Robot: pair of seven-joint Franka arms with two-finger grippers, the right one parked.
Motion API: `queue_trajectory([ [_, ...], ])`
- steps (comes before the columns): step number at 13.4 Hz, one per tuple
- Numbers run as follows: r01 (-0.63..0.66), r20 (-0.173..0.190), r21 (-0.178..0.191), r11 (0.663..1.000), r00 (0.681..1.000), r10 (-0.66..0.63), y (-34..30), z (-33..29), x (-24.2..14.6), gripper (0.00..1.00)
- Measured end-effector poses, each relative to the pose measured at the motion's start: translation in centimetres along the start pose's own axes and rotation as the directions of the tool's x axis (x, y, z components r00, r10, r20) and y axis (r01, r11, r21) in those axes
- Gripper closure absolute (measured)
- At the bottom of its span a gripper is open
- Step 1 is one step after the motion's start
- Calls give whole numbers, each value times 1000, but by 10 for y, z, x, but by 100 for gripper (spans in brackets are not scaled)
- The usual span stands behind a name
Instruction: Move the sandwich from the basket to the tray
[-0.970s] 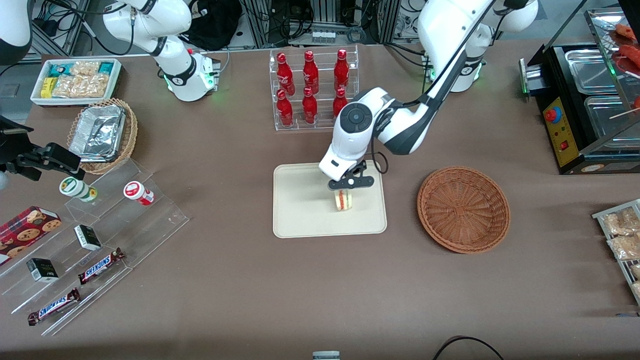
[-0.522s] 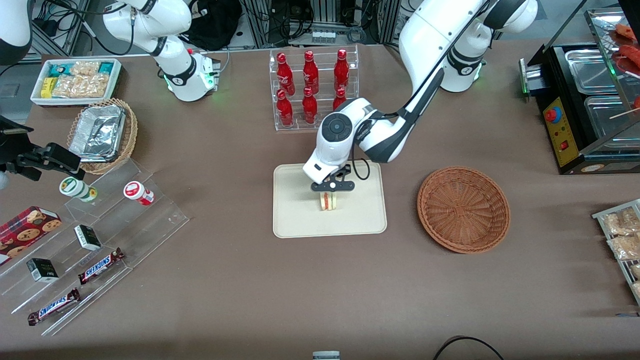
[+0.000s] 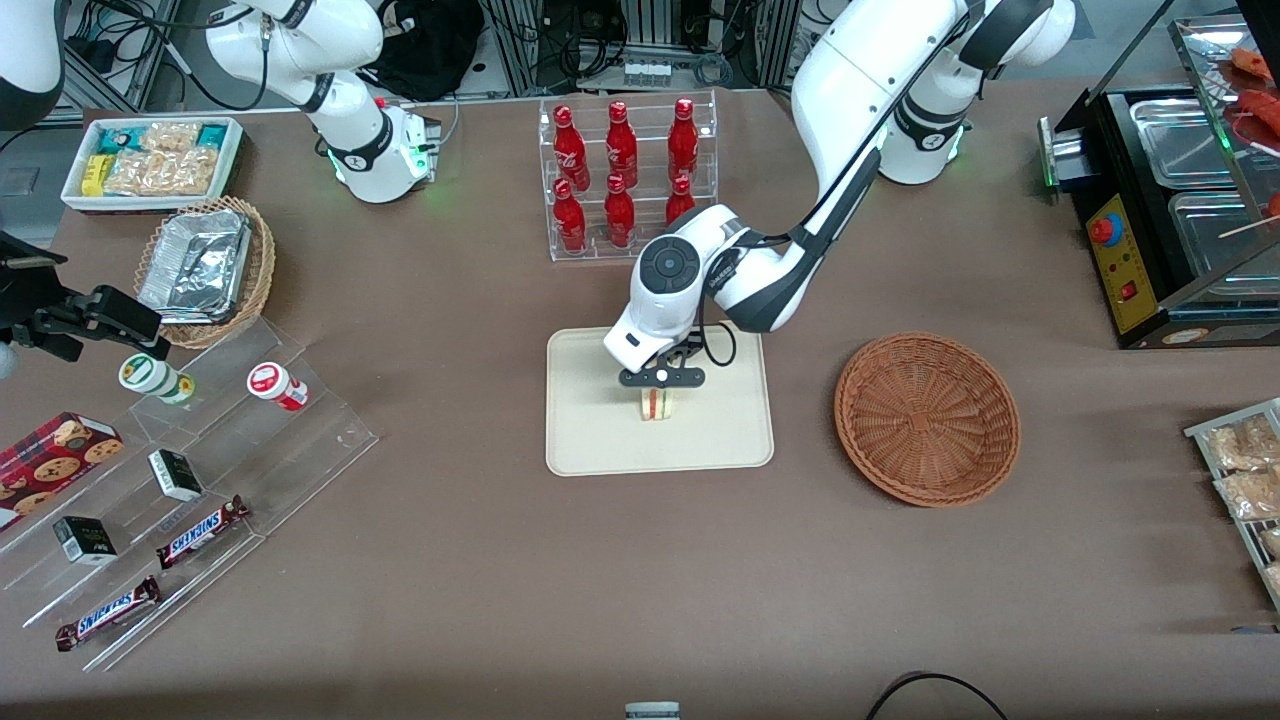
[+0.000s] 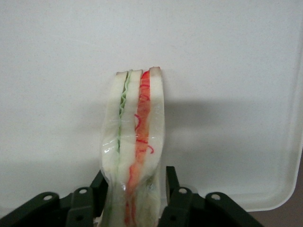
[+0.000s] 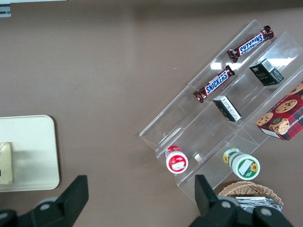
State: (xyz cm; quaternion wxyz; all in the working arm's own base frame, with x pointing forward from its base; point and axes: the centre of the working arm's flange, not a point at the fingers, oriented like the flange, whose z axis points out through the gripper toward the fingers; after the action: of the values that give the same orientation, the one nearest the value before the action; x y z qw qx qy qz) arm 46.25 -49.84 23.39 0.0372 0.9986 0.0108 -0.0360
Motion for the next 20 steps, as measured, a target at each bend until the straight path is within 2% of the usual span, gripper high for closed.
queue_trajectory([
  [3, 37, -22, -1, 999, 999, -37, -1, -38, 9, 6],
  [4, 53, -39, -7, 999, 998, -53, -5, -63, 15, 0],
  [8, 135, -85, -1, 991, 987, -135, -44, -180, 26, 0],
  [12, 260, -99, 51, 964, 962, -254, -134, -293, 32, 0],
  [15, 240, -67, 120, 963, 970, -233, -211, -354, 23, 0],
  [18, 191, -26, 153, 970, 982, -189, -285, -392, 19, 0],
  [20, 145, 10, 160, 976, 989, -149, -334, -408, 19, 0],
])
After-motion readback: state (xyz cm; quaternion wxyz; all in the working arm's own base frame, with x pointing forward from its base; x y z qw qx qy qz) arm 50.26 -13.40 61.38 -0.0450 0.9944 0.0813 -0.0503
